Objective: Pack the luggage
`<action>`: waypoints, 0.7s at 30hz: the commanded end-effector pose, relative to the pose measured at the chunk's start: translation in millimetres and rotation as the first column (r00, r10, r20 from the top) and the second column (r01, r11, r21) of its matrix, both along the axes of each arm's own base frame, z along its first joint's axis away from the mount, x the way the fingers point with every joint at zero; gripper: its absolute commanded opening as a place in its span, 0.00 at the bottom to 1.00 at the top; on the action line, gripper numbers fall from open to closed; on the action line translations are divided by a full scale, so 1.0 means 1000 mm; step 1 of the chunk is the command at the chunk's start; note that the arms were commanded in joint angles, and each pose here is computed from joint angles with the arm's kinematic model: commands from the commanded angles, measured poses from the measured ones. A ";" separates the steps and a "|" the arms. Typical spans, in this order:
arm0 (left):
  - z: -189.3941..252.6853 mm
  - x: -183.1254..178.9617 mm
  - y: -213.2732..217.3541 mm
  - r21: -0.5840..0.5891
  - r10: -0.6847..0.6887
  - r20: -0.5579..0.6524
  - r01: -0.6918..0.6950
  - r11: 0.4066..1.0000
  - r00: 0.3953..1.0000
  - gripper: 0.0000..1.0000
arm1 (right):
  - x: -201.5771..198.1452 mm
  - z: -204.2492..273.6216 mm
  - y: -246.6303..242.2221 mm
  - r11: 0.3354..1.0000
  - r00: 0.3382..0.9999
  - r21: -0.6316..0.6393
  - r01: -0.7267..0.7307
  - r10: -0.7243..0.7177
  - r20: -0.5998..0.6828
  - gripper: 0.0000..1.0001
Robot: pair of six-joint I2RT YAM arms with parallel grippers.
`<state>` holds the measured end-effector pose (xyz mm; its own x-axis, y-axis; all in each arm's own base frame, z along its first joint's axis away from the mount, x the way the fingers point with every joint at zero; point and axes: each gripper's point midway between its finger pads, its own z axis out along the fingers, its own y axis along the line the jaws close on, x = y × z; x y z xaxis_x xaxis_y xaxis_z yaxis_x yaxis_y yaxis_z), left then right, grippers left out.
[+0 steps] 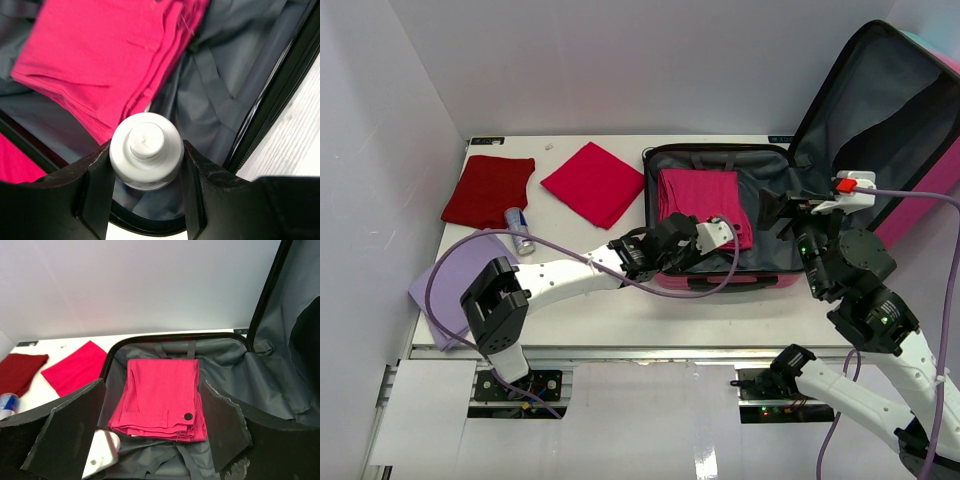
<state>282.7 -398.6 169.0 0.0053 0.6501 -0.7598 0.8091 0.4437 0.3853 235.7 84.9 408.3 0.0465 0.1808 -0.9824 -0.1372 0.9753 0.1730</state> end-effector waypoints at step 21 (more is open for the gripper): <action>-0.026 -0.039 -0.025 0.081 -0.145 -0.107 0.154 0.985 0.984 0.73 | -0.016 0.026 -0.011 0.995 0.997 0.096 -0.015 0.007 0.078 0.82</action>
